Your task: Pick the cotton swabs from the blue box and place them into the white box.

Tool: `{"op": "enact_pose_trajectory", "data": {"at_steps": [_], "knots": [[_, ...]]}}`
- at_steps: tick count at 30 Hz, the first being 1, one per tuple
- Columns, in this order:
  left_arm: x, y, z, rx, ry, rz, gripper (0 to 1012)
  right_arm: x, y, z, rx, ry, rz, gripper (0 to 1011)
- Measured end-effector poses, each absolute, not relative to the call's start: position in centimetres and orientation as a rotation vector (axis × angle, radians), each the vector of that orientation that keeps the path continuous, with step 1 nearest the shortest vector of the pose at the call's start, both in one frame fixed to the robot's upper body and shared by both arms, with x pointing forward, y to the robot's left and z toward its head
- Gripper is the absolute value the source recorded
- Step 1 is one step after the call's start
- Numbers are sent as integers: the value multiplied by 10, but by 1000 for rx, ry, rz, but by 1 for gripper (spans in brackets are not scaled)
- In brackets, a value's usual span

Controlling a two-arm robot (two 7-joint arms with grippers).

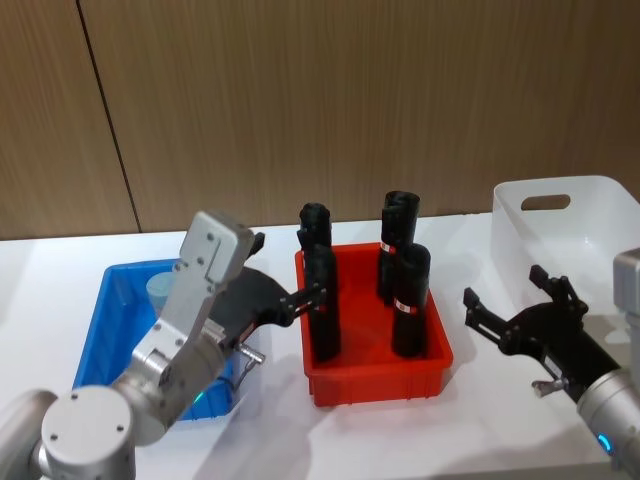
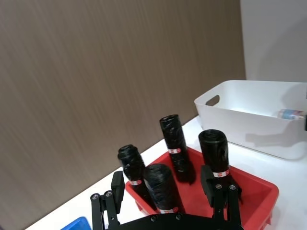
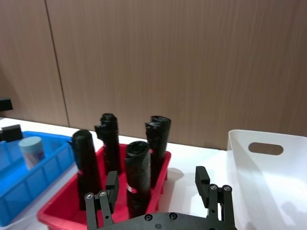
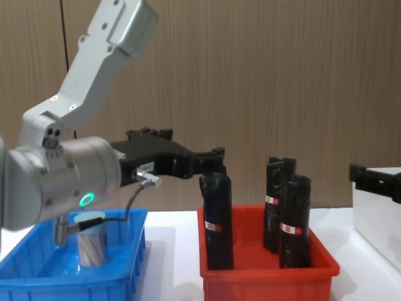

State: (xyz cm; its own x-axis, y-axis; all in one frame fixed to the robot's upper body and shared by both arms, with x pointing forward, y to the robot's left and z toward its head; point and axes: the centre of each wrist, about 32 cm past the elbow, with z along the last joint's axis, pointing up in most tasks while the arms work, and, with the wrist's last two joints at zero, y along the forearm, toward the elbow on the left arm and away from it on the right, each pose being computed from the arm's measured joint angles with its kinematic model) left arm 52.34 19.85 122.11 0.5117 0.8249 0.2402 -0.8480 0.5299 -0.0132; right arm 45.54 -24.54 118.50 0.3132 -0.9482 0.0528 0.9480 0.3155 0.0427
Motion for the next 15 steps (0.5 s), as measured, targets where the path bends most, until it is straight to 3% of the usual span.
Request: {"op": "enact_pose_trajectory", "data": {"at_steps": [15], "knots": [[494, 198, 1205, 65, -265, 1115, 1000, 443, -237, 1189, 26, -75, -1230, 1001]]}}
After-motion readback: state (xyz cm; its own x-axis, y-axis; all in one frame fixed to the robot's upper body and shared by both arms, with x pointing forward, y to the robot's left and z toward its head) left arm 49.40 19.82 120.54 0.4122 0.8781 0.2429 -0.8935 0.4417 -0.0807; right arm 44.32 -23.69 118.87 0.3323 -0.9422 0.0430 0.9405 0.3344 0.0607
